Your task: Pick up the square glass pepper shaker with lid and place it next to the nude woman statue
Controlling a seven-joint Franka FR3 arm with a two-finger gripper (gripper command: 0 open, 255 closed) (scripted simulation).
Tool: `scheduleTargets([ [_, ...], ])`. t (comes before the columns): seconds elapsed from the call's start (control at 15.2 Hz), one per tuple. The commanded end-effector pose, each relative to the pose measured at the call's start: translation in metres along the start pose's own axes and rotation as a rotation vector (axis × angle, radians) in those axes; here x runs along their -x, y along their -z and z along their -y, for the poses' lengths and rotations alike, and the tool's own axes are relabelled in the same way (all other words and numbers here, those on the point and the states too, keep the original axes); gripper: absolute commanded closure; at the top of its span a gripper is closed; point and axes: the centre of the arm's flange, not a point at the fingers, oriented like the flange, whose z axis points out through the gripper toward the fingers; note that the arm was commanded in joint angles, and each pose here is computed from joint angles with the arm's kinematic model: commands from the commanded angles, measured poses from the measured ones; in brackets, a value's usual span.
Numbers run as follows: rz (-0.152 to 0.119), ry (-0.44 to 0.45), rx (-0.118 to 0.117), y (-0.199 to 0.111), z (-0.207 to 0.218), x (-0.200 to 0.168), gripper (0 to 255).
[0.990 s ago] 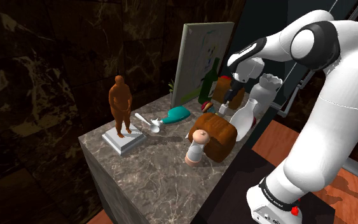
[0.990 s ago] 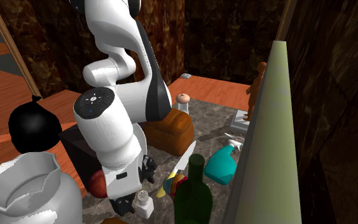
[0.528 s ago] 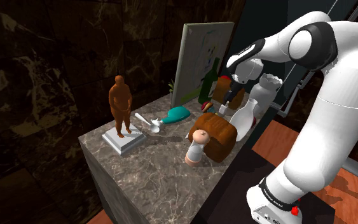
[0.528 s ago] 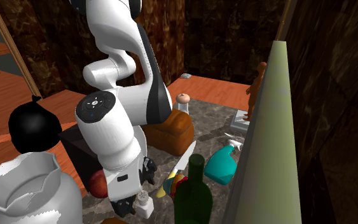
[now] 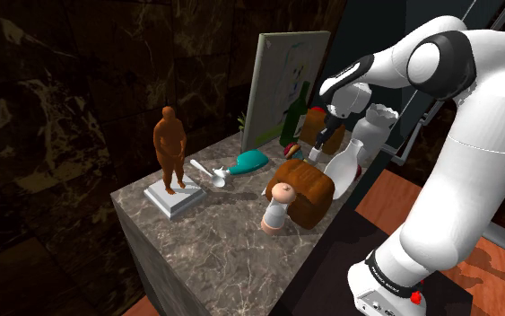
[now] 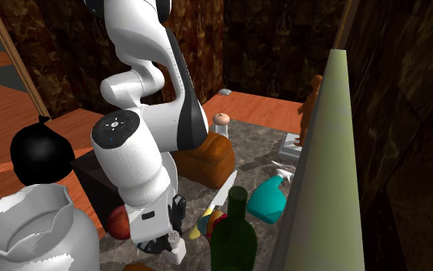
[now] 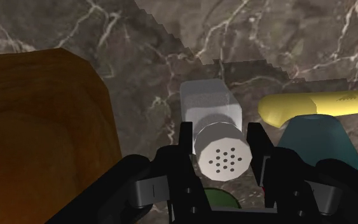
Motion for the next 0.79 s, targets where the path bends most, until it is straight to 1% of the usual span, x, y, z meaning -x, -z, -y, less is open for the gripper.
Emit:
scheduleTargets([
  [0.0,0.0,0.0,0.0,0.0,0.0,0.0,255],
  [0.13,0.0,0.0,0.0,0.0,0.0,0.0,255],
  [0.73,0.0,0.0,0.0,0.047,0.006,-0.003,255],
])
